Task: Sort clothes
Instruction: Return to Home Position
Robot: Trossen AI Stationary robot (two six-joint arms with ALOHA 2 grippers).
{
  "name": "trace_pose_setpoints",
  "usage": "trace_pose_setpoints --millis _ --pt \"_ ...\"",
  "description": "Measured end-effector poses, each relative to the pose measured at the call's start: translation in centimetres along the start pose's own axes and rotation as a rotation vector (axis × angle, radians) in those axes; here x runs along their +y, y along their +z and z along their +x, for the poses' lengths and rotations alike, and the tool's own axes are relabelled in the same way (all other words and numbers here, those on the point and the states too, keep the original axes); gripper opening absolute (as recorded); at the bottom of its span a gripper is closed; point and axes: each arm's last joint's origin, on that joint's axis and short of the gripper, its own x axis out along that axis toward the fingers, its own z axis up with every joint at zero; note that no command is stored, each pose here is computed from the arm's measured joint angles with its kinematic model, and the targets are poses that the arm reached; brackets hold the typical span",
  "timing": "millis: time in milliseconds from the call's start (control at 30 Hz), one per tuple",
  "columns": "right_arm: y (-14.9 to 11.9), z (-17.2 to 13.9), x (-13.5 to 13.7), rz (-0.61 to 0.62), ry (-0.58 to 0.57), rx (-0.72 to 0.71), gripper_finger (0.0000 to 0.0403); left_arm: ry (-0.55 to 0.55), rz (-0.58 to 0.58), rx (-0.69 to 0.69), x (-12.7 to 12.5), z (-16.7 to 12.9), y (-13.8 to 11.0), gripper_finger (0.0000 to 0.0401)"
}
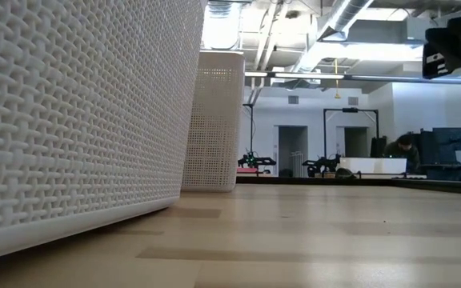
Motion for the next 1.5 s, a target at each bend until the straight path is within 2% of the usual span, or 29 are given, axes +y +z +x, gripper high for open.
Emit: trace_pose_setpoints --millis 333,533,767,1233,1500 --pt "-1.1 0.2 0.0 -0.011 -0.027 0.001 0.0123 -0.042 0.028 -0.092 -0.3 -0.4 0.1 0.0203" --pt "-1.2 0.3 -0.4 -0.019 -0.067 0.007 0.0123 -0.037 -0.007 -0.016 -0.2 -0.3 -0.7 0.0203" --pt "-1.3 0.4 -0.8 -0.024 -0.118 0.013 0.0123 -0.035 -0.037 -0.002 -0.2 -0.4 -0.9 0.0203" --pt "-1.3 0.4 -0.8 -0.026 -0.125 0.017 0.0123 -0.019 -0.011 0.002 -0.2 -0.4 -1.0 0.0203" --pt "-1.3 0.4 -0.8 -0.026 -0.126 0.018 0.0123 -0.012 -0.038 0.088 -0.1 -0.4 -1.8 0.0203"
